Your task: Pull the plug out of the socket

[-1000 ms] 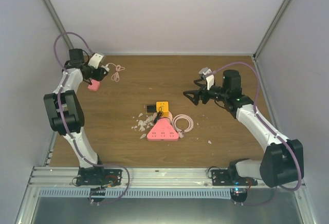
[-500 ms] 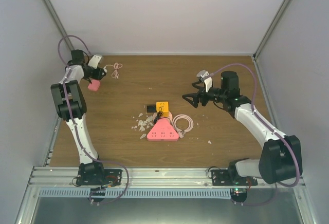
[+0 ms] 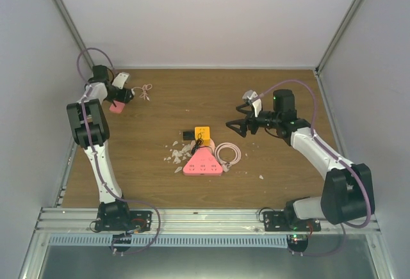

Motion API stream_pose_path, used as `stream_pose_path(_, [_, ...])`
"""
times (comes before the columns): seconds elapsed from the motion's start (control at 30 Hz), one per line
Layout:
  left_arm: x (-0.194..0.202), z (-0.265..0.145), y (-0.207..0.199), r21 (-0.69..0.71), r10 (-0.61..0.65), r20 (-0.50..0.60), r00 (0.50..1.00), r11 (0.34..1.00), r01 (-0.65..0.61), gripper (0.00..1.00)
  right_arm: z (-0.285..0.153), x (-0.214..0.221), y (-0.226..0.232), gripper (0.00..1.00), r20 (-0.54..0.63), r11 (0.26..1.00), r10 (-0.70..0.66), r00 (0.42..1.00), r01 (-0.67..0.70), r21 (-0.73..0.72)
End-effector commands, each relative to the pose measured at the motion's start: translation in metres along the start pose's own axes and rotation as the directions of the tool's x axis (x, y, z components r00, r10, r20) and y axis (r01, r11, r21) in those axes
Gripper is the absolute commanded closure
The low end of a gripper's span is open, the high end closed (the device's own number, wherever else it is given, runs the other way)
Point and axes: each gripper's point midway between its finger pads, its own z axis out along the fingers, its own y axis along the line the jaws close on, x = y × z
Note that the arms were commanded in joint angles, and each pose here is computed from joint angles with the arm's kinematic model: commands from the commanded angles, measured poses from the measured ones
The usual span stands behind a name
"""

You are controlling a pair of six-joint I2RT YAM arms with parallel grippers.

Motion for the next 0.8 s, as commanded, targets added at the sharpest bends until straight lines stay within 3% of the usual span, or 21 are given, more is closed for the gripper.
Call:
stream_pose_path(0.0, [-0.006, -0.008, -0.009, 0.015, 0.012, 0.004, 1.000, 1.000, -0.012, 0.38, -0.001, 0.007, 0.004, 0.00, -0.008, 0.999, -0.019, 1.000, 0.019, -0.038])
stream_pose_path(0.2, [-0.020, -0.042, -0.022, 0.015, 0.048, 0.054, 0.997, 0.999, -0.049, 0.23, -0.001, 0.008, 0.006, 0.00, -0.013, 0.997, -0.056, 0.998, 0.055, -0.049])
stream_pose_path(0.47, [-0.026, -0.096, -0.053, 0.027, 0.102, 0.127, 0.987, 0.994, -0.106, 0.17, 0.006, 0.011, 0.001, 0.00, -0.067, 0.985, -0.159, 0.985, 0.154, -0.076])
stream_pose_path(0.77, [-0.001, -0.151, -0.119, 0.160, 0.086, 0.193, 0.977, 0.980, -0.118, 0.13, 0.029, 0.019, -0.004, 0.02, -0.122, 0.925, -0.368, 0.922, 0.349, -0.153])
